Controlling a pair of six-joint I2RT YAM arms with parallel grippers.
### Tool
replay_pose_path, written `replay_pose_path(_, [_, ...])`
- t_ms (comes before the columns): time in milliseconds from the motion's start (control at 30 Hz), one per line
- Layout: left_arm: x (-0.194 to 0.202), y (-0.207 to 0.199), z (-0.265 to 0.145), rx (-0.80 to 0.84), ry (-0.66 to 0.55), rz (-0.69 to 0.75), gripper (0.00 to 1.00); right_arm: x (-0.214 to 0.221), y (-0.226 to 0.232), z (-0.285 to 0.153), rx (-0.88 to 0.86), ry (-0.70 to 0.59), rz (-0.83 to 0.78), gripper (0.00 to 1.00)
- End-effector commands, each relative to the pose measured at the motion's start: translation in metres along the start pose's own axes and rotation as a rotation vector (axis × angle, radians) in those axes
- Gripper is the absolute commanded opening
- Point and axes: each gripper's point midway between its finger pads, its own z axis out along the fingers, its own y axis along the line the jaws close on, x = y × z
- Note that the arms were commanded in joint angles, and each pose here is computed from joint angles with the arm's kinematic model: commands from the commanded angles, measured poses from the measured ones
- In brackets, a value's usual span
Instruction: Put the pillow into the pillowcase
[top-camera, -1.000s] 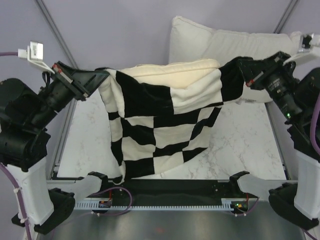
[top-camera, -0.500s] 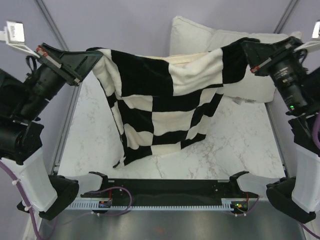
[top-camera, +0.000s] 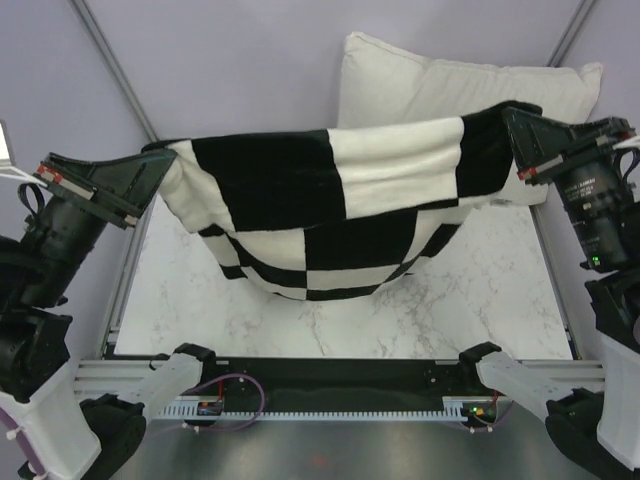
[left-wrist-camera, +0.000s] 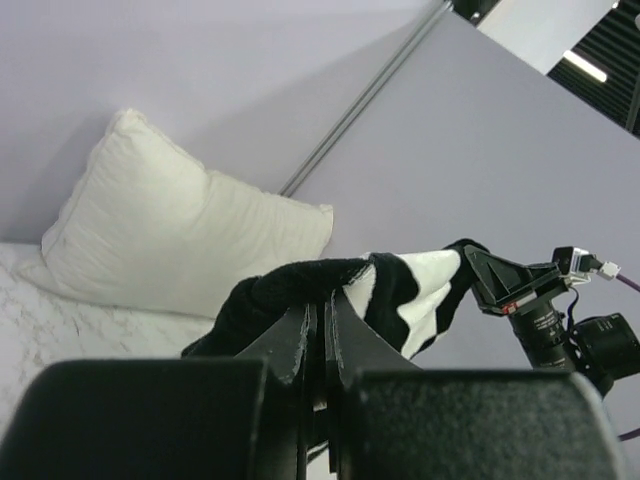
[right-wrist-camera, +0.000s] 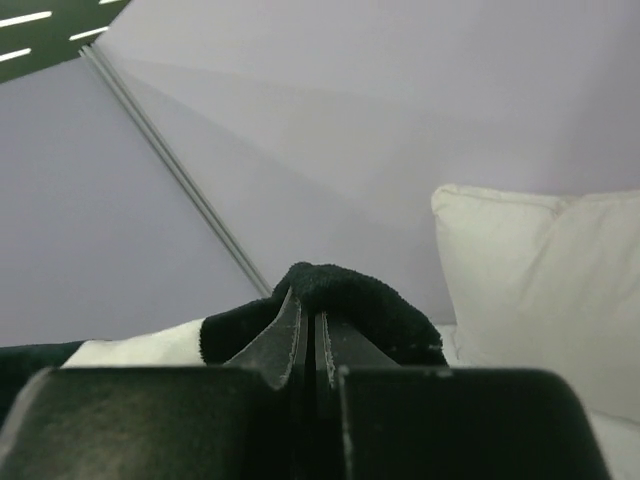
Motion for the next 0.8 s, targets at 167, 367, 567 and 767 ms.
replay_pose_path(167, [-0.108,-0.108,-0.115,0.276,-0.523,0.211,0.02,-0.164,0.076,-0.099,-0.255,-0.54,-0.004,0.0])
replay_pose_path(367, [-0.103,-0.075,-0.101,0.165,-0.528,0.213,0.02,-0.153,0.048,-0.091,-0.149,-0.576,0.028,0.0])
replay_pose_path(567, [-0.046,-0.006,-0.016,0.039,-0.289,0.116,0.02,-0.089,0.037,-0.015,-0.134,-0.359,0.075,0.0])
replay_pose_path(767, [-0.052,0.002,0.002,-0.024,-0.263,0.154,0.02,-0.069,0.046,0.027,-0.172,-0.264,0.096,0.0])
